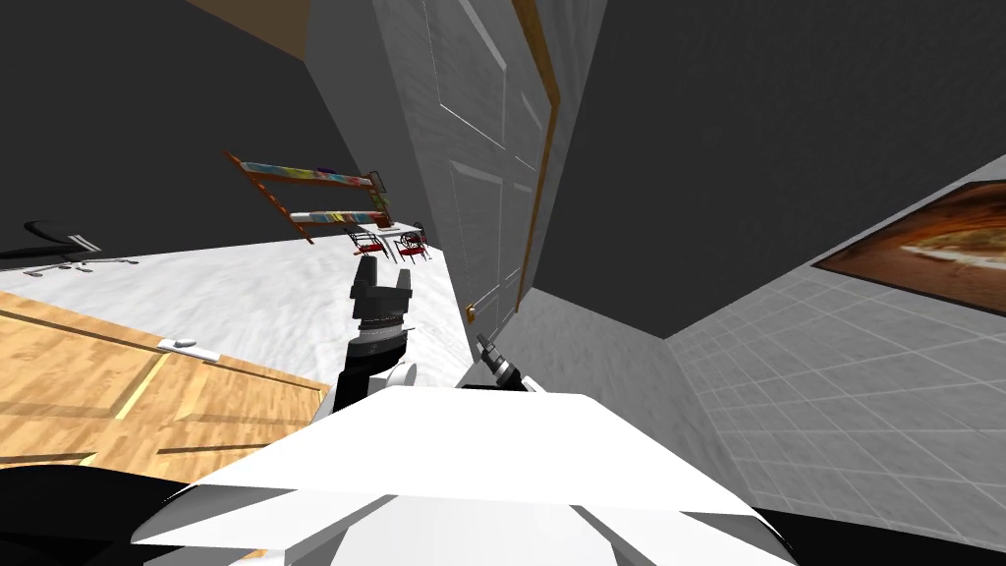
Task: Push the door open
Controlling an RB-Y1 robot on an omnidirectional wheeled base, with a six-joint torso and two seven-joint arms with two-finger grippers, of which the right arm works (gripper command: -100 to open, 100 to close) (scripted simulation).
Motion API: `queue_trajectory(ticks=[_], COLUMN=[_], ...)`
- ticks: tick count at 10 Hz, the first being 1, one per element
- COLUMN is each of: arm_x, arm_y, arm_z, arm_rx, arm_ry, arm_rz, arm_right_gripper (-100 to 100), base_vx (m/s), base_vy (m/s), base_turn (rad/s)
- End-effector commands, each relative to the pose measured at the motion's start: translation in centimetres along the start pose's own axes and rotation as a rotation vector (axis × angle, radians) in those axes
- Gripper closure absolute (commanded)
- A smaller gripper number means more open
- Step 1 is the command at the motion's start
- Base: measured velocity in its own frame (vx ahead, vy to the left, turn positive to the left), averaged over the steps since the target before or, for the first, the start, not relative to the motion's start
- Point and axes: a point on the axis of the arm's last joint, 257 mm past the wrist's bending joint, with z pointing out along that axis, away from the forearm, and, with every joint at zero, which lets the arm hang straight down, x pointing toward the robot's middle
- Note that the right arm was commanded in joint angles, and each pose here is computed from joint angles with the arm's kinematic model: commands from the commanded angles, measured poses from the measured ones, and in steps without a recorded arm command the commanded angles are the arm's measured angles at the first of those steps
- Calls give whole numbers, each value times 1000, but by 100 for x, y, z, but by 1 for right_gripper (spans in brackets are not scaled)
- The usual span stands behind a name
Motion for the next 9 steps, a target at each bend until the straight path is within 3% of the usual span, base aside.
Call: queue_trajectory(ticks=[1,4,9], arm_x=[54,138,321], arm_y=[-78,-212,-557], arm_z=[-25,-72,-235], arm_rx=[14,42,118], arm_ry=[16,46,122], arm_rz=[3,6,7], arm_right_gripper=[-100,-100,-100], base_vx=[74,92,165], base_vy=[-19,-22,-45], base_turn=[-5,-3,-5])
